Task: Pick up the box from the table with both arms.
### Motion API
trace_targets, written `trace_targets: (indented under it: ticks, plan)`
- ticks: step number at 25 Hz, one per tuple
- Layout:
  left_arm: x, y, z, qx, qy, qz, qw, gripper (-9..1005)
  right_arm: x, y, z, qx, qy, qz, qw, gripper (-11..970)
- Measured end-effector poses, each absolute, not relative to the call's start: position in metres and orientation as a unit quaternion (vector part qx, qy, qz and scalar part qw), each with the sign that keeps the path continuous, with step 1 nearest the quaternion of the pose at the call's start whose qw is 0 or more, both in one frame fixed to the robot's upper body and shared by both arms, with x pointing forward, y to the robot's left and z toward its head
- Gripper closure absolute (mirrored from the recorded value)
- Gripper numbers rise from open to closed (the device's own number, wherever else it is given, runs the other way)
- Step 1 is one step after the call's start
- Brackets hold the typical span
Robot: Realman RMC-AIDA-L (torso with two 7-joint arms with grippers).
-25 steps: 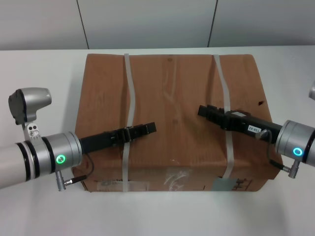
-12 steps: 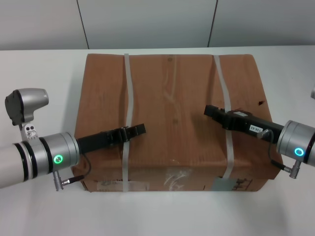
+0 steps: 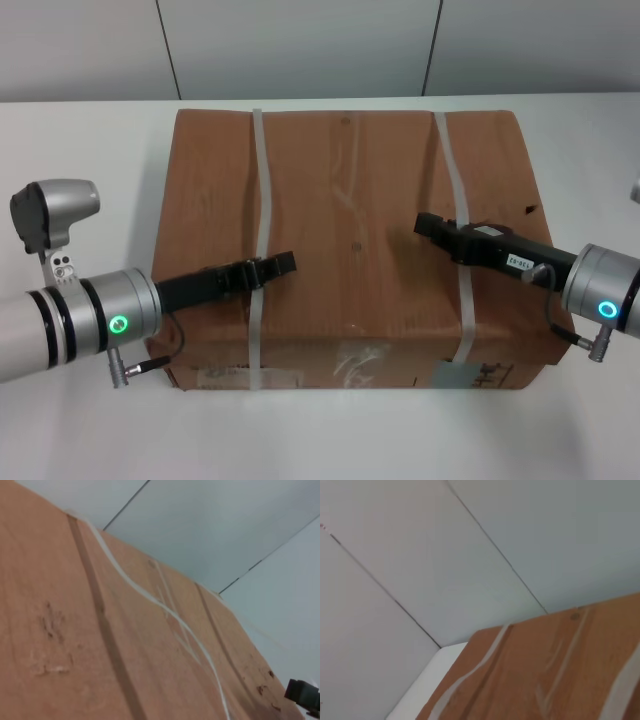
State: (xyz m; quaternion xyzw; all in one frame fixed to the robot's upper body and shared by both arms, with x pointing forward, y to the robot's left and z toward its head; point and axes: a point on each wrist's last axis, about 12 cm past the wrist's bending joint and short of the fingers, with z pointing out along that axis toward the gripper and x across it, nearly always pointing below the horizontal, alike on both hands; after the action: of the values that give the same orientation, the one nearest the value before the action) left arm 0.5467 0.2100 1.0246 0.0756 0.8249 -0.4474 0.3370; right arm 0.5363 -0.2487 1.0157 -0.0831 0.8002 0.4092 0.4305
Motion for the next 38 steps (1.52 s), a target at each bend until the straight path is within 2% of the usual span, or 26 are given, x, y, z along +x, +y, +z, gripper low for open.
trace_targets:
  ticks: [26,38]
  plan:
    - [0.546,0.207,1.065,0.128,0.765,-0.464,0.428,910,0.541,-0.258,1.046,-0.124,0.731,0.421,0.522,913]
    - [0.541,0.209,1.072,0.122,0.750,-0.479,0.440,906,0.536,-0.264,1.048,-0.111,0.719,0.426,0.538,916]
